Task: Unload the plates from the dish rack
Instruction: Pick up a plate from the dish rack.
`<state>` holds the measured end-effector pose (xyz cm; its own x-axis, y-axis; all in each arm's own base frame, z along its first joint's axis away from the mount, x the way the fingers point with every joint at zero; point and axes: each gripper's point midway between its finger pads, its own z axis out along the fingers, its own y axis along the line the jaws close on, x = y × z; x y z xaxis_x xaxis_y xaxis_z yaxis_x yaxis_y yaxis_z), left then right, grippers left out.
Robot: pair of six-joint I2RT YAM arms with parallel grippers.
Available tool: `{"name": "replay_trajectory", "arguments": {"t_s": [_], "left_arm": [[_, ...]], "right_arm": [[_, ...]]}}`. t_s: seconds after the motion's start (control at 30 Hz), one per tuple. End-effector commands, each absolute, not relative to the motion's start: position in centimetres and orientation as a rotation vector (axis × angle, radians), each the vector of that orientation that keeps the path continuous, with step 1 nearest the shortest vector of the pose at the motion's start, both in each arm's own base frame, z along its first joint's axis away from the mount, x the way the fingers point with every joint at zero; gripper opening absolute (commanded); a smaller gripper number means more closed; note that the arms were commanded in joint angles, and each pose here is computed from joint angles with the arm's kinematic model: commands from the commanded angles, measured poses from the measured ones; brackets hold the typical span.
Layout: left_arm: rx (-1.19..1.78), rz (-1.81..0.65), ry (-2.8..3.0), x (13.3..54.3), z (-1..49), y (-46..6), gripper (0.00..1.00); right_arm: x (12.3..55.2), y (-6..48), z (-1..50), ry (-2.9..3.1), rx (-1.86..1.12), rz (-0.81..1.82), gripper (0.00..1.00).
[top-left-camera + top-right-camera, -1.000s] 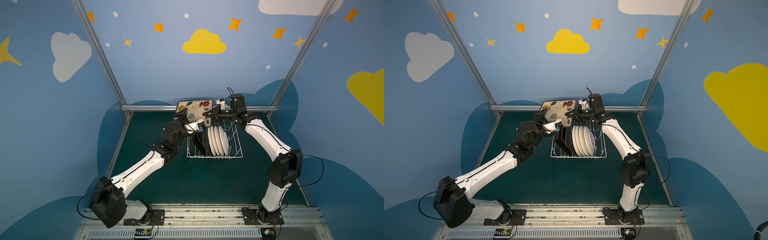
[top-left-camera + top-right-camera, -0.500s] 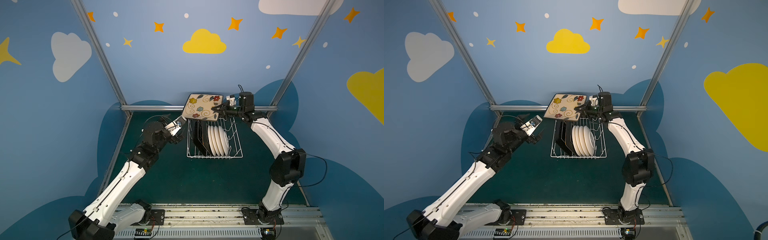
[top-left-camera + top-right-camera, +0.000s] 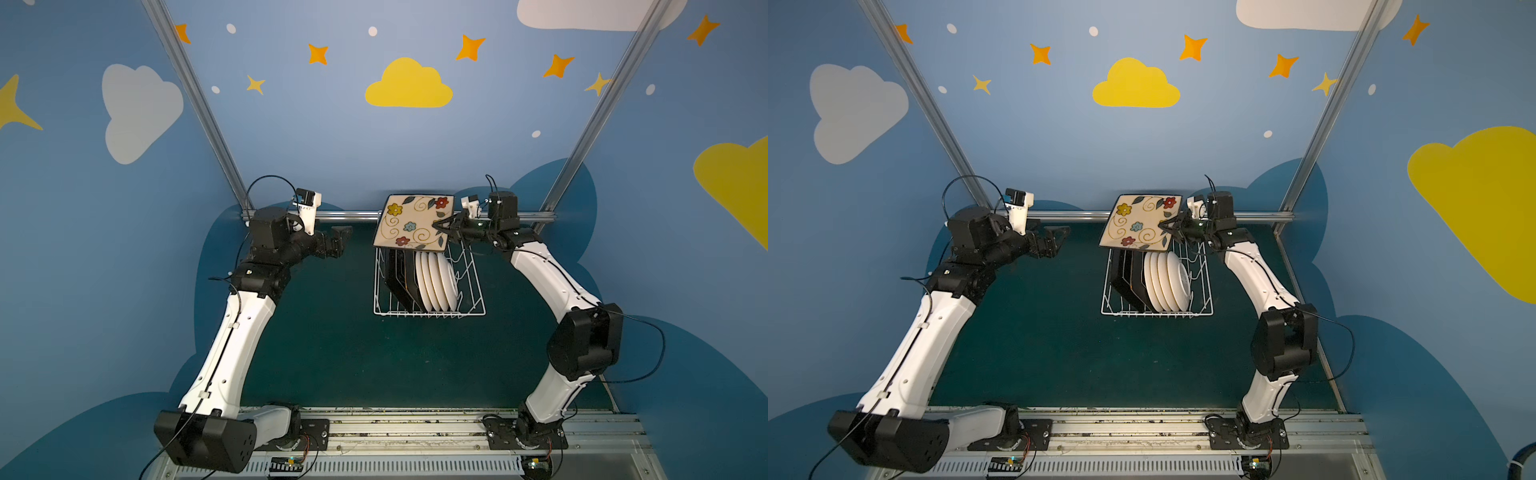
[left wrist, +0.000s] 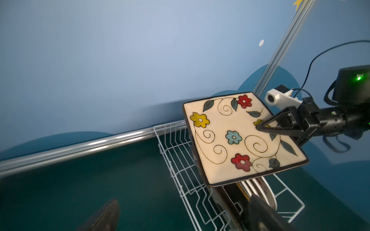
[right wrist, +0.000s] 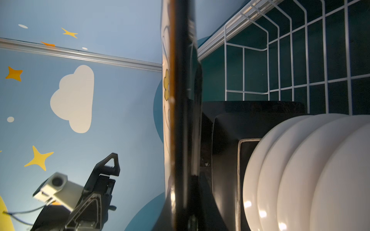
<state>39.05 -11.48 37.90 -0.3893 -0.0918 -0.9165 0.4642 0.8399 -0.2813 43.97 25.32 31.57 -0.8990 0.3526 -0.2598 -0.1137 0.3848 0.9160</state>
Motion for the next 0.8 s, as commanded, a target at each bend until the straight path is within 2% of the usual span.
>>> {"name": "replay_trajectory", "arguments": {"t_s": [0.0, 0.4, 0.77], "left_arm": [[0.267, -0.915, 1.931, 37.9, 38.3, -13.9, 1.0], [0.3, -1.331, 1.911, 40.4, 37.8, -17.5, 1.0], [0.309, -1.492, 1.983, 42.8, 35.1, -20.2, 0.97]], "right_arm": [[41.1, 25.7, 41.2, 1.925, -0.15, 1.598, 0.0], [39.8, 26.1, 41.9, 1.835, -0.282, 1.617, 0.0], [38.9, 26.5, 42.5, 1.762, -0.351, 1.677, 0.0]]}}
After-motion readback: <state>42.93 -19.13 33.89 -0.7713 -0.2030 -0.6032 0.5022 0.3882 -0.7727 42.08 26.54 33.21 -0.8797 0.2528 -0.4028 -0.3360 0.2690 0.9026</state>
